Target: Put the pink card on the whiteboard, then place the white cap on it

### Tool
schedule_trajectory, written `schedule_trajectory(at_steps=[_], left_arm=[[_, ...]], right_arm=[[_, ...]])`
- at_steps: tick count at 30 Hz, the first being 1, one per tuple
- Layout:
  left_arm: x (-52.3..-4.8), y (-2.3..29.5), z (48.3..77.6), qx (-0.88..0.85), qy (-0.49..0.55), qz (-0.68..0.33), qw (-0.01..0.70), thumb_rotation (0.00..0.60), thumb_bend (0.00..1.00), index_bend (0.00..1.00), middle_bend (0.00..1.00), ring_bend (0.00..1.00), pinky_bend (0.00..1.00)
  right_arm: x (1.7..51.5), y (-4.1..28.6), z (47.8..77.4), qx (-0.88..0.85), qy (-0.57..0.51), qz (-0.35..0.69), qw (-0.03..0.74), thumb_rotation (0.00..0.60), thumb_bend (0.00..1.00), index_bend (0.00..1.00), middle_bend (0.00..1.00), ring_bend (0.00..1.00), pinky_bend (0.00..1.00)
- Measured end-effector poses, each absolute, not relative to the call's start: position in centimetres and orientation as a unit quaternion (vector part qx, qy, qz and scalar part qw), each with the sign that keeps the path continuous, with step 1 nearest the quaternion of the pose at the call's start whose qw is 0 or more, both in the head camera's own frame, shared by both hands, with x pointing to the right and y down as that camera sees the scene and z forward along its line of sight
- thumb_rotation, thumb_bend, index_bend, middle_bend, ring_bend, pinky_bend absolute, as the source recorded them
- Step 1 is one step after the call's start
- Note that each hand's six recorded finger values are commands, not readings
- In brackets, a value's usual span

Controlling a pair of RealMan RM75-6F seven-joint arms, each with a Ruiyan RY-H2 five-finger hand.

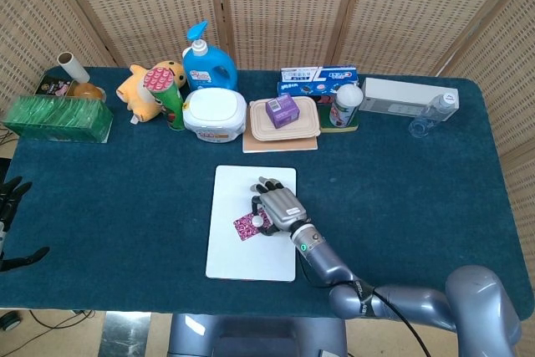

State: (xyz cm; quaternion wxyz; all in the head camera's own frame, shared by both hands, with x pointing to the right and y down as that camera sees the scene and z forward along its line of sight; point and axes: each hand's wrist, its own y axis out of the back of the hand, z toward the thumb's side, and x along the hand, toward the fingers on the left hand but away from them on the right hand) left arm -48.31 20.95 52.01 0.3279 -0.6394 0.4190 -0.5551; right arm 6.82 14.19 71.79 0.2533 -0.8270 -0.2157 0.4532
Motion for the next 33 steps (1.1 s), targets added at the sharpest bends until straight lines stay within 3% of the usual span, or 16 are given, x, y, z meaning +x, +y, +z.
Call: schedule_trajectory(at_steps=[8, 11, 16, 18, 27, 33], left_arm=[[-48.1, 21.0, 52.1, -0.641, 0.417, -0.555, 0.329, 0.6, 0.08, 0.0, 0.0, 0.0, 0.07], [-48.0, 21.0, 52.2, -0.641, 0.414, -0.555, 0.33, 0.6, 0.08, 0.0, 0.0, 0.0, 0.07], [-48.0, 20.9, 52.2, -0.641, 0.413, -0.556, 0.33, 0.6, 0.08, 0.0, 0.0, 0.0, 0.07], [-48.1, 20.9, 52.2, -0.64, 0.415, -0.556, 0.33, 0.6, 0.08, 0.0, 0.0, 0.0, 0.07], [-48.1, 20.9, 52.2, -0.64, 0.415, -0.556, 0.33, 0.6, 0.08, 0.0, 0.0, 0.0, 0.07], [-48.0, 21.0, 52.2, -0.639, 0.414, -0.557, 0.332, 0.6, 0.08, 0.0, 0.0, 0.0, 0.07]], right_arm=[[6.6, 14.6, 72.3, -0.828, -0.212, 0.458, 0.246, 0.6, 0.35, 0.46, 0.17, 0.03, 0.07], [6.4, 14.6, 72.3, -0.831, -0.215, 0.456, 0.235, 0.6, 0.34, 0.38, 0.17, 0.02, 0.07], [6.4, 14.5, 72.5, -0.832, -0.218, 0.457, 0.226, 0.6, 0.28, 0.16, 0.15, 0.02, 0.07], [6.4, 14.3, 72.3, -0.833, -0.222, 0.456, 0.221, 0.6, 0.28, 0.13, 0.15, 0.02, 0.07], [8.1, 12.7, 69.9, -0.83, -0.241, 0.446, 0.234, 0.6, 0.28, 0.13, 0.15, 0.02, 0.07], [12.4, 11.7, 68.2, -0.813, -0.257, 0.455, 0.258, 0.6, 0.23, 0.13, 0.14, 0.02, 0.07]])
